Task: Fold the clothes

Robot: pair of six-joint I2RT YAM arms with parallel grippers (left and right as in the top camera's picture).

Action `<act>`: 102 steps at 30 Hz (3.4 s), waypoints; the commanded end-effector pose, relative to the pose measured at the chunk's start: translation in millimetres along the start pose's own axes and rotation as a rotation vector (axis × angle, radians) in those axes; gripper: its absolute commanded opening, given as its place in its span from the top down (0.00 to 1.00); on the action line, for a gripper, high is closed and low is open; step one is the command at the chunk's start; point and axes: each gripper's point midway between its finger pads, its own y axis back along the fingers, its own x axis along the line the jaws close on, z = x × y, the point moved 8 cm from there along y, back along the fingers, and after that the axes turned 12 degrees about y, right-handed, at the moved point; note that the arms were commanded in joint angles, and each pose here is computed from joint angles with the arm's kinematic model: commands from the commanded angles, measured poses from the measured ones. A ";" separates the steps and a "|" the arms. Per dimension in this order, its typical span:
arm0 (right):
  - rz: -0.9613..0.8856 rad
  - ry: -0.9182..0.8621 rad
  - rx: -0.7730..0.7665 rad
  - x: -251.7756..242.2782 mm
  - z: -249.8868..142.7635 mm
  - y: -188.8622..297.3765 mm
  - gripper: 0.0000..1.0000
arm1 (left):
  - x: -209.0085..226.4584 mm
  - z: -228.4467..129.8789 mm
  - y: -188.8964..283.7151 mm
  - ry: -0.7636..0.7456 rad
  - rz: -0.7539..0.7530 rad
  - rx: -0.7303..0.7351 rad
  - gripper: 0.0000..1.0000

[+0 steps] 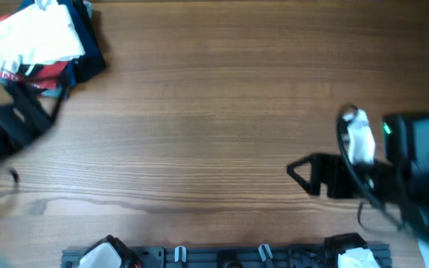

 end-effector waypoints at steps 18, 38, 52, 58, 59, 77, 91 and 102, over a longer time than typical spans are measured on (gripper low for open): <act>-0.294 -0.202 -0.718 -6.7 -137.0 98.4 0.01 | -4.8 -206.5 62.8 -0.332 -0.060 -0.179 0.00; -0.068 -1.075 -0.844 -17.7 -143.8 98.3 0.01 | -4.8 -206.5 62.8 -0.332 -0.060 -0.179 0.00; 0.159 -1.558 -0.884 -17.7 -143.8 98.3 0.00 | -4.8 -206.5 62.8 -0.332 -0.060 -0.179 0.00; 0.012 -1.359 -0.905 -23.6 -143.2 97.0 0.00 | -4.8 -206.5 62.8 -0.332 -0.060 -0.179 0.00; -0.018 -1.285 -0.887 -23.0 -143.1 96.1 0.01 | -4.8 -206.5 62.8 -0.332 -0.060 -0.179 0.00; -0.387 0.290 -0.999 -32.3 -51.2 38.4 0.00 | -4.8 -206.5 62.8 -0.332 -0.060 -0.179 0.00; -0.406 0.327 -1.139 -116.0 -39.7 -103.2 0.01 | -4.8 -206.5 62.8 -0.332 -0.060 -0.179 0.00; -0.570 0.664 -1.000 -129.9 -47.4 -124.6 0.00 | -4.8 -206.5 62.8 -0.332 -0.060 -0.179 0.00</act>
